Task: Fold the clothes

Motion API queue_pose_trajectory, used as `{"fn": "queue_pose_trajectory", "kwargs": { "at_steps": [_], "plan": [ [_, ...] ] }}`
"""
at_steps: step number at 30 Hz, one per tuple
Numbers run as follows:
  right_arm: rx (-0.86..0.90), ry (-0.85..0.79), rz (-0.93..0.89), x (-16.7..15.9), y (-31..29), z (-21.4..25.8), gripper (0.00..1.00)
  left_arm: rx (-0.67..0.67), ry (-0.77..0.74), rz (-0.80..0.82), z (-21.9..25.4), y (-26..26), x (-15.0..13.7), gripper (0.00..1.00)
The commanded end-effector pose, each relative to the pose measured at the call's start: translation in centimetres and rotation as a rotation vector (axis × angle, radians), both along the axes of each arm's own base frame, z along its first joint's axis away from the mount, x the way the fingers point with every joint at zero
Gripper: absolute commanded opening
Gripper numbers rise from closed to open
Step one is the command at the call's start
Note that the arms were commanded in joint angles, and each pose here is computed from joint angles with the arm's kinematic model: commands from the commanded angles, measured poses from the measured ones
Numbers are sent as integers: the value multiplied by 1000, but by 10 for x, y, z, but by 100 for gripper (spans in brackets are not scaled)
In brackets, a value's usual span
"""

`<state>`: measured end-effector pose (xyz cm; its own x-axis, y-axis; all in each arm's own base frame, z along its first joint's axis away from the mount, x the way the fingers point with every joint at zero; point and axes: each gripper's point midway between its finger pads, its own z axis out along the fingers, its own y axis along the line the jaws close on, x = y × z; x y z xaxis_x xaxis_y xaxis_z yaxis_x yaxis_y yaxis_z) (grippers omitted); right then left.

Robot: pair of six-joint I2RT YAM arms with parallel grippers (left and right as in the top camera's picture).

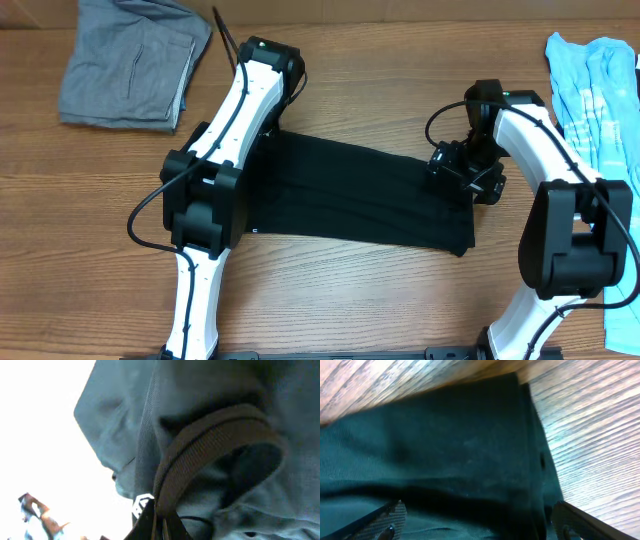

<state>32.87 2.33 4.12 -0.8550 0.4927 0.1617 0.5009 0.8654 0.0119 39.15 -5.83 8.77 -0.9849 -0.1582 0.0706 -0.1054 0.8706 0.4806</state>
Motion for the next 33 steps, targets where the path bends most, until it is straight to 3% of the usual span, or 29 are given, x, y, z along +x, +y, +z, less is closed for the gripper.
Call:
{"fn": "queue_pose_trajectory", "kwargs": {
  "at_steps": [1,13,23,30,31,33],
  "plan": [
    [4,-29,11,1,3,8,98,9,-69,99,15,15,4,4],
    [3,-13,12,-3,2,9,100,-124,24,101,7,18,-5,4],
    [4,-11,11,-3,2,9,100,-35,228,174,-25,60,-54,4],
    [11,-11,10,-3,4,9,100,-44,292,229,-32,84,-69,5],
    [11,-11,10,-3,4,9,100,-53,301,224,-33,86,-70,21],
    [11,-11,10,-3,4,9,100,-65,311,209,-33,86,-70,92]
  ]
}}
